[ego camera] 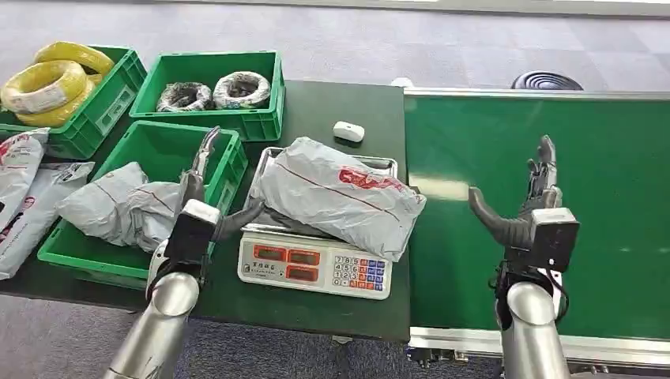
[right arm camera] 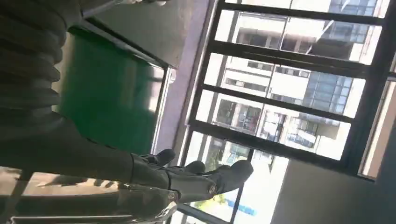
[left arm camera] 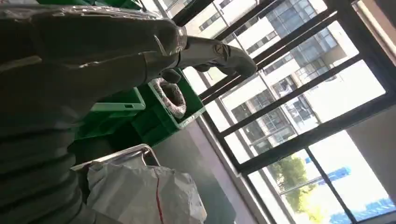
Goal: Moved the parcel from conveyor to table for the left to box.
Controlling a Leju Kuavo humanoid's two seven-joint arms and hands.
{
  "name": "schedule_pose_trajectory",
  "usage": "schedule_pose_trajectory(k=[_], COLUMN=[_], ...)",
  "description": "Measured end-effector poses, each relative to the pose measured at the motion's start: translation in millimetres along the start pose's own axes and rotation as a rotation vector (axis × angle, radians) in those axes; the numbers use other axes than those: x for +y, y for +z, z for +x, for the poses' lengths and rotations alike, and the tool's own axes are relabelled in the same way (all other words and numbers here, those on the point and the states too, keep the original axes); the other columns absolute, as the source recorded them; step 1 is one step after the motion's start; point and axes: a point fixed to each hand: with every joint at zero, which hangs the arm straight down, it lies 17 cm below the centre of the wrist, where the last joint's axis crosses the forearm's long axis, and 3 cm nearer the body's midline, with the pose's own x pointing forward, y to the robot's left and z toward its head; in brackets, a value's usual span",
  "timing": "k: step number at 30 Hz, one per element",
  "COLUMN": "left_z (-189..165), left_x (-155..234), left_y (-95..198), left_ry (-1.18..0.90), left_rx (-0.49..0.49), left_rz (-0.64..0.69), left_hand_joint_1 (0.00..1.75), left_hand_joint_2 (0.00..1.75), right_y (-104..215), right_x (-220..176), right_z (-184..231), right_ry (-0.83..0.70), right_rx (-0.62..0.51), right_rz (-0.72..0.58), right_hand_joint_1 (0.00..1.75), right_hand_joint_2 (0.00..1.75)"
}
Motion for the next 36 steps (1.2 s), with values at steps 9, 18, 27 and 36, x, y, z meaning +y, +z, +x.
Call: schedule_pose_trajectory(k=[9,18,27,36], left_z=[-28.2,-47.5,-36.1,-19.1], left_x=[-76.2,-189.8,-281.7,-301.0], left_y=[-44.6,-22.1,63.2,78.0], left_ry=[-0.123,-0.249,-0.297,-0.317], left_rx=[0.111,0.278,0.282,0.184], left_rz=[-0.212,-0.546,-0.888,-0.944], left_hand_joint_1=[0.0,0.0,1.52,1.75], left_hand_joint_2=[1.75,1.75,1.75,1.75], right_y=[52.7,63.8,65.3,66.7], right_x=[-63.4,-66.6,-68.1,-62.8], right_z=[12.5,31.4,37.1,40.8], right_ry=[-0.029,-0.035,-0.048,-0.044], right_rx=[0.025,0.021,0.022,0.027], right_rz=[-0.209,-0.244,-0.243,-0.204], right_hand_joint_1=[0.0,0.0,0.0,0.0], right_hand_joint_2=[1.75,1.75,1.75,1.75])
